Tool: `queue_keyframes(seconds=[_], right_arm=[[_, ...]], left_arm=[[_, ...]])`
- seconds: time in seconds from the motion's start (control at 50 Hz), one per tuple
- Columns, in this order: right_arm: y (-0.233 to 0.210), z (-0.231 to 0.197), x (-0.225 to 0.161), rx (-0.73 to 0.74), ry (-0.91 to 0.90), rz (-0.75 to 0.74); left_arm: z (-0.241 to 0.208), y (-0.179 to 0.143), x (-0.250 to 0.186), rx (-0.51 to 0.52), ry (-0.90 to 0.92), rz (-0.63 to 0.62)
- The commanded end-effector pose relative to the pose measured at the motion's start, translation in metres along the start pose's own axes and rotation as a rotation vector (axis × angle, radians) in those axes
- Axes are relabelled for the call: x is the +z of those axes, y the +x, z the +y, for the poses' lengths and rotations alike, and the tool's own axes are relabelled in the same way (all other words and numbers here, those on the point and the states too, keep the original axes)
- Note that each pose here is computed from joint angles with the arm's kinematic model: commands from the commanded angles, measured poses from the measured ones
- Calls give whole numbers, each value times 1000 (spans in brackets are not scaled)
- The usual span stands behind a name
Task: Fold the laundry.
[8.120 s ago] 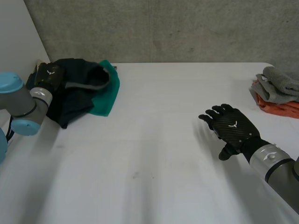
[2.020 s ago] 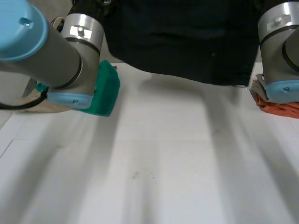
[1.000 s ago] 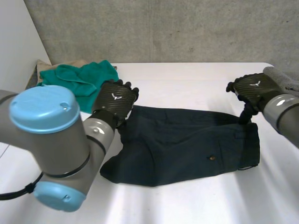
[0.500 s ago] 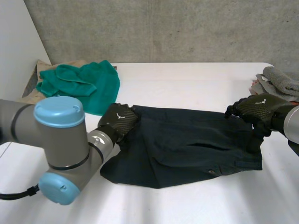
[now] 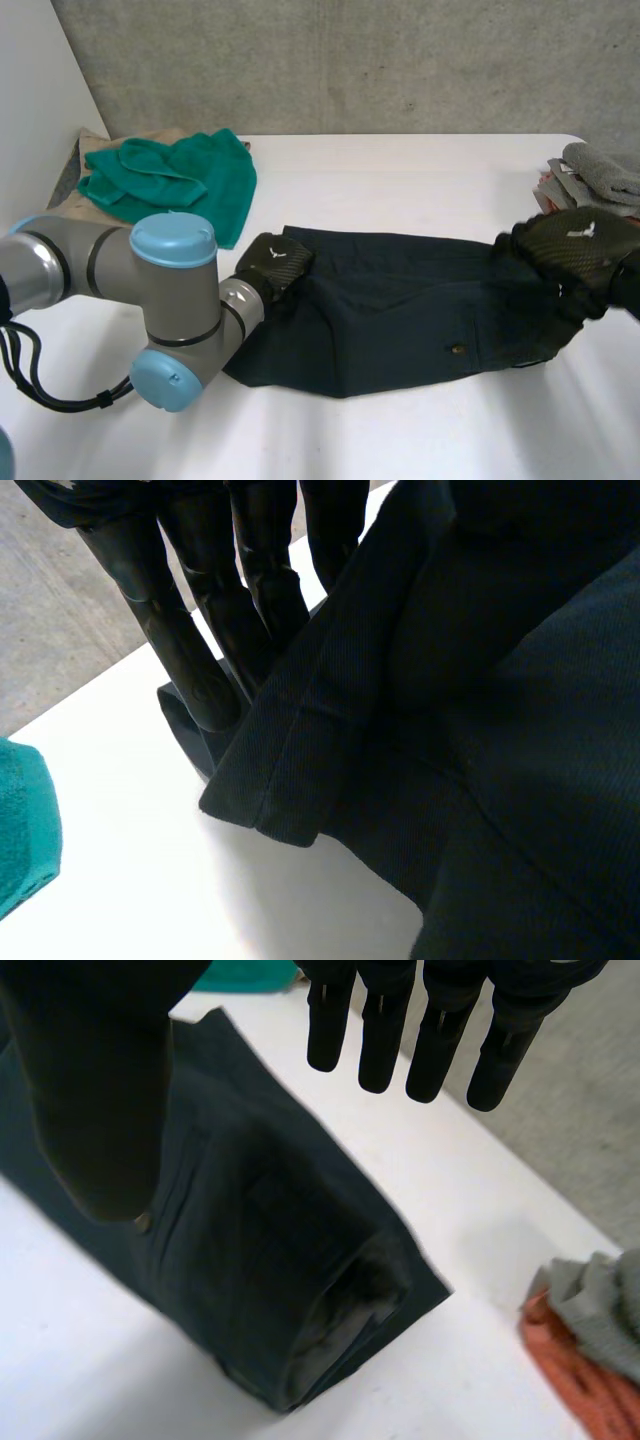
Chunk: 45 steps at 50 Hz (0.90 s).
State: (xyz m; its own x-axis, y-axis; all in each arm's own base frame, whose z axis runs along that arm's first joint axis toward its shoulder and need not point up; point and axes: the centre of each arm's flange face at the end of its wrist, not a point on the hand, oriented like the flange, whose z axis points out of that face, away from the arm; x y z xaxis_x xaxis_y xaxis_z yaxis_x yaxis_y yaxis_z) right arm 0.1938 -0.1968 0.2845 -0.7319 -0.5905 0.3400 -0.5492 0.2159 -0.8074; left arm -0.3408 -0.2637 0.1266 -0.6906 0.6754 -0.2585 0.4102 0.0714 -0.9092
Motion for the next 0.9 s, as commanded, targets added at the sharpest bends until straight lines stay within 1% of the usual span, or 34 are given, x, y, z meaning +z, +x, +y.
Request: queue_keyframes(seconds=[0.02, 0.08, 0.16, 0.22, 0.26, 0.3, 0.34, 0.38, 0.4, 0.46, 0.48, 0.52, 0.56, 0.62, 0.68, 0.76, 0.8, 0.84, 0.86, 0.9], right_arm=[[-7, 32, 39, -6, 20, 40], [-5, 42, 64, -8, 35, 89], [-17, 49, 80, -30, 4, 86], [-20, 44, 85, -37, 15, 94], [-18, 33, 85, -50, 43, 117], [-14, 24, 84, -66, 71, 133], [-1, -3, 71, -78, 159, 190], [9, -26, 52, -85, 244, 235], [14, -47, 32, -99, 318, 264], [23, -73, -2, -124, 405, 300], [28, -87, -19, -151, 437, 316], [33, -97, -35, -182, 450, 331], [40, -105, -51, -225, 445, 344], [44, -108, -60, -262, 425, 346], [45, -110, -64, -292, 407, 337], [46, -104, -53, -291, 375, 311], [44, -93, -32, -278, 317, 260], [40, -83, -14, -268, 266, 213], [37, -72, 3, -260, 213, 174], [33, -62, 18, -250, 170, 140]], left_arm=[[-23, -7, -21, -3, 40, -15], [-30, -5, -33, 1, 50, -13], [-44, -5, -50, 6, 78, -15], [-54, -7, -65, 14, 97, -22], [-60, -9, -72, 17, 111, -28], [-76, -12, -85, 21, 140, -37], [-88, -15, -97, 21, 162, -44], [-110, -22, -116, 21, 202, -60], [-117, -24, -124, 24, 217, -66], [-152, -32, -153, 32, 298, -94], [-161, -35, -161, 31, 316, -103], [-181, -42, -184, 34, 355, -121], [-192, -44, -197, 36, 370, -126], [-205, -46, -216, 38, 376, -128], [-208, -48, -220, 39, 361, -129], [-203, -50, -212, 36, 334, -133], [-195, -50, -200, 35, 295, -126], [-179, -48, -176, 31, 219, -103], [-173, -47, -168, 29, 193, -95], [-154, -44, -144, 30, 120, -68]])
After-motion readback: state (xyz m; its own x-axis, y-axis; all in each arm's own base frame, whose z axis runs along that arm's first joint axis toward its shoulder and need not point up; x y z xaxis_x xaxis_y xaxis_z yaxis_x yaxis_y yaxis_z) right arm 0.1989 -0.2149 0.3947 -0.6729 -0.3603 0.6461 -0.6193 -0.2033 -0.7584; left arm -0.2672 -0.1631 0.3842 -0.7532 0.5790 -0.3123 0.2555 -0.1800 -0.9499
